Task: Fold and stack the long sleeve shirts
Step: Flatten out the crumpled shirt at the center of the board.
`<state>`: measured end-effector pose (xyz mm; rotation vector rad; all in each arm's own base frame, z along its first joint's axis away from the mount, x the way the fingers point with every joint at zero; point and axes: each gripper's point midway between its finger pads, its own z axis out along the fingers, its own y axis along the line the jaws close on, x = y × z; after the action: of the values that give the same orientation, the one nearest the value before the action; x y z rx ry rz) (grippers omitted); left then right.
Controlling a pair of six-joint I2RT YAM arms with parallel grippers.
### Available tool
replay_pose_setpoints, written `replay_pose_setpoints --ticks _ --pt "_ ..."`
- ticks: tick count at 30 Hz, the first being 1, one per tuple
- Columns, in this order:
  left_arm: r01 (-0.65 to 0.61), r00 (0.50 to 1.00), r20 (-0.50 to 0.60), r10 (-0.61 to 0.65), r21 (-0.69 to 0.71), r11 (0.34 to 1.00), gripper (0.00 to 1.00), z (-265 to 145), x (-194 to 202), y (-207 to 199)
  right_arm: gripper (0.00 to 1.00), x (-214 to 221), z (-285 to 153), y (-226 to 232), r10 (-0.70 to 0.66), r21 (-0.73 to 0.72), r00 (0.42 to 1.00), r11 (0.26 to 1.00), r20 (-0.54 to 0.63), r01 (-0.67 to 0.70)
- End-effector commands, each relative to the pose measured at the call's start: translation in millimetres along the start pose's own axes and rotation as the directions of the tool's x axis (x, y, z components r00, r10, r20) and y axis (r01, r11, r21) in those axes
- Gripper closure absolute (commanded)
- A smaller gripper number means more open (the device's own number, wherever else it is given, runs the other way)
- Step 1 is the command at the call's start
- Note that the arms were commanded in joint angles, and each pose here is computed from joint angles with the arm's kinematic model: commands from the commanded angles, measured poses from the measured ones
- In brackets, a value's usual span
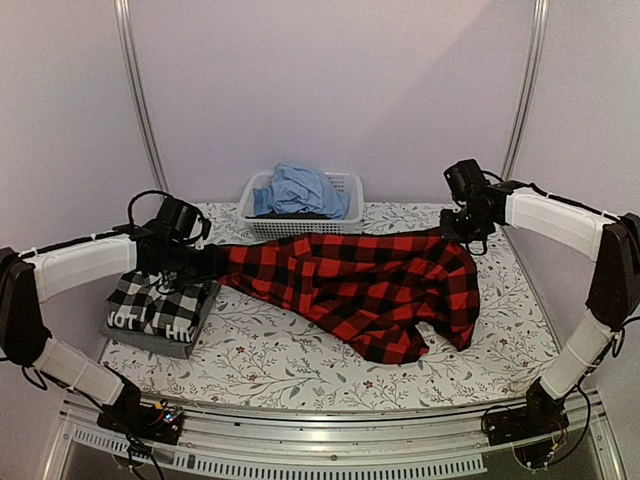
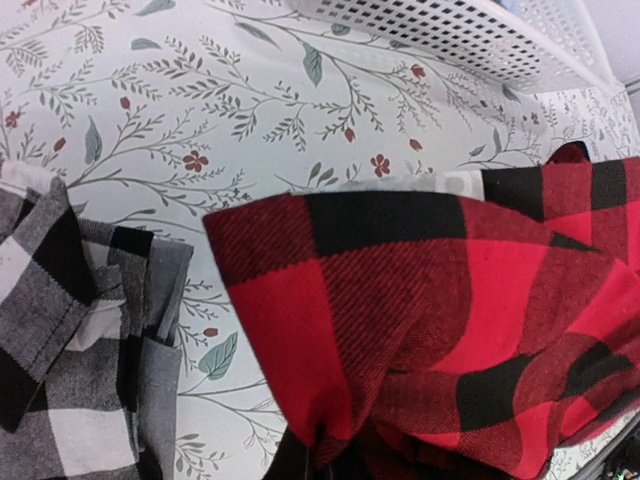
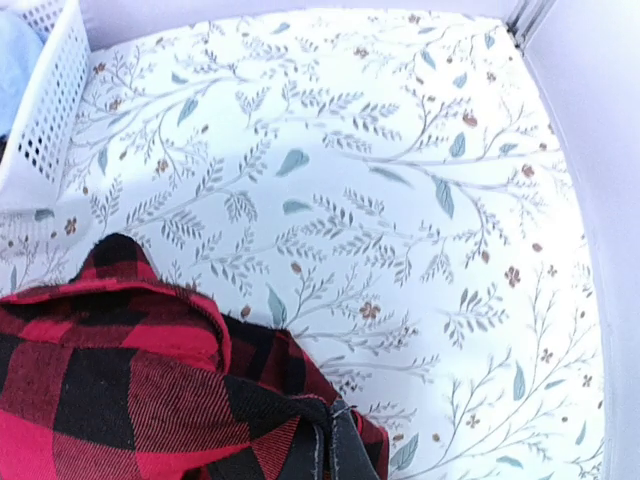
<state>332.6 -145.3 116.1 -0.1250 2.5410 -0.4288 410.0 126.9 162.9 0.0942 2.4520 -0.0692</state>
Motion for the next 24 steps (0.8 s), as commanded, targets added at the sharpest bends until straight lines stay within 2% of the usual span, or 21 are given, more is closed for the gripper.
replay_pose_setpoints --ticks 1,8,10,12,14,16,20,24 --pt "-0.033 0.999 0.011 0.033 -0.006 0.999 1.0 0.5 -19.7 -0.7 1.0 -73.3 1.0 8.1 -0.089 0.035 0.982 0.996 0.166 0.084" --pt "-0.038 0.999 0.0 0.038 -0.008 0.999 1.0 7.1 -29.3 -0.5 0.99 -141.9 64.0 31.7 -0.219 0.097 0.95 0.975 0.225 0.201" --pt "-0.038 0.999 -0.005 0.038 -0.009 0.999 1.0 8.4 -28.2 0.6 0.86 -143.0 86.9 41.1 -0.272 0.102 0.943 0.961 0.19 0.257" --pt "-0.037 0.999 -0.008 0.037 -0.013 0.999 1.0 8.4 -28.0 1.8 0.64 -150.3 89.7 48.8 -0.283 0.084 0.943 0.959 0.175 0.273" --pt "-0.04 0.999 -0.01 0.039 -0.008 0.999 1.0 8.2 -27.6 0.6 0.44 -139.4 93.1 51.3 -0.283 0.066 0.95 0.959 0.132 0.276" --pt "-0.038 0.999 -0.013 0.038 0.001 0.999 1.0 8.9 -26.1 -0.3 0.33 -127.7 82.3 50.8 -0.254 0.057 0.961 0.967 0.108 0.249" --pt "-0.035 0.999 -0.026 0.036 0.008 0.999 1.0 10.7 -22.0 -0.3 0.18 -87.0 41.7 51.9 -0.228 0.009 0.97 0.974 0.084 0.228" --pt "-0.031 0.999 -0.029 0.032 0.009 0.999 1.0 10.4 -19.4 0.5 0.15 -30.2 6.0 49.5 -0.19 -0.066 0.98 0.979 0.056 0.193"
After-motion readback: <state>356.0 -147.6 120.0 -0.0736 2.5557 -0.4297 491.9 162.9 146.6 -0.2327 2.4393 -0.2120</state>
